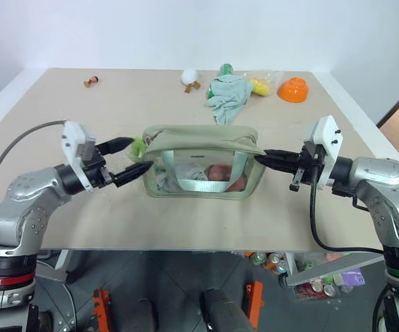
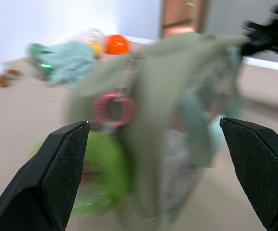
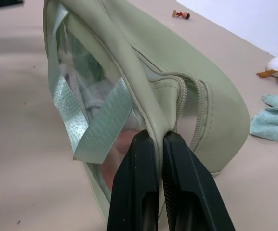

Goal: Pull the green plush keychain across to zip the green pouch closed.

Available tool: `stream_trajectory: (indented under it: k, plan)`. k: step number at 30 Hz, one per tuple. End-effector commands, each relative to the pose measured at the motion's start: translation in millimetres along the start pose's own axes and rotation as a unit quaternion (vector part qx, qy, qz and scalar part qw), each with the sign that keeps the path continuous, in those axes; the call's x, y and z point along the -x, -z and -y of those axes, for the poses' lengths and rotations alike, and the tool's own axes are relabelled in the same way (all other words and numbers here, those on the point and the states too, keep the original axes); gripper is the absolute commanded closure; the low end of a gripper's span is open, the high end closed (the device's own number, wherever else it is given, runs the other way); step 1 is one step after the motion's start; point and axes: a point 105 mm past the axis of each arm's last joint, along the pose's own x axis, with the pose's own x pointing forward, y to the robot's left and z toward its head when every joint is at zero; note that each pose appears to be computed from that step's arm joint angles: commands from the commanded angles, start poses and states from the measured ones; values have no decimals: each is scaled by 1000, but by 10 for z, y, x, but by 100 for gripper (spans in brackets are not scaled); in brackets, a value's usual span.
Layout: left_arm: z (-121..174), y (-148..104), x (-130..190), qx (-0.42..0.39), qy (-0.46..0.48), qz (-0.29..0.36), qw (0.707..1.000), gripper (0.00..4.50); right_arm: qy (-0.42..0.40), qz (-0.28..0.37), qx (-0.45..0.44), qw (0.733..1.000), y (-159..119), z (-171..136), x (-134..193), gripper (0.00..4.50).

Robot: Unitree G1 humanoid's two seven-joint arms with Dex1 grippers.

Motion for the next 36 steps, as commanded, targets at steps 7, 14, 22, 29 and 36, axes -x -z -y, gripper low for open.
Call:
stream_trajectory:
  k: [7, 14, 22, 29, 36]
  plan:
    - [-354, 75, 90, -20, -97, -17, 995, 0, 13, -2, 32, 999, -13, 34, 35, 448]
    - [-423, 187, -125, -25, -91, -28, 995, 0, 16, 0, 33, 999, -5, 40, 36, 448]
    - [-475, 258, -276, -41, -82, -30, 995, 53, 21, -6, 40, 999, 13, 47, 66, 450]
    - [-466, 225, -346, -62, -70, -17, 995, 282, 23, -8, 45, 999, 22, 44, 78, 450]
    - [-475, 160, -339, -76, -73, 4, 994, 448, 21, -4, 49, 999, 20, 16, 56, 450]
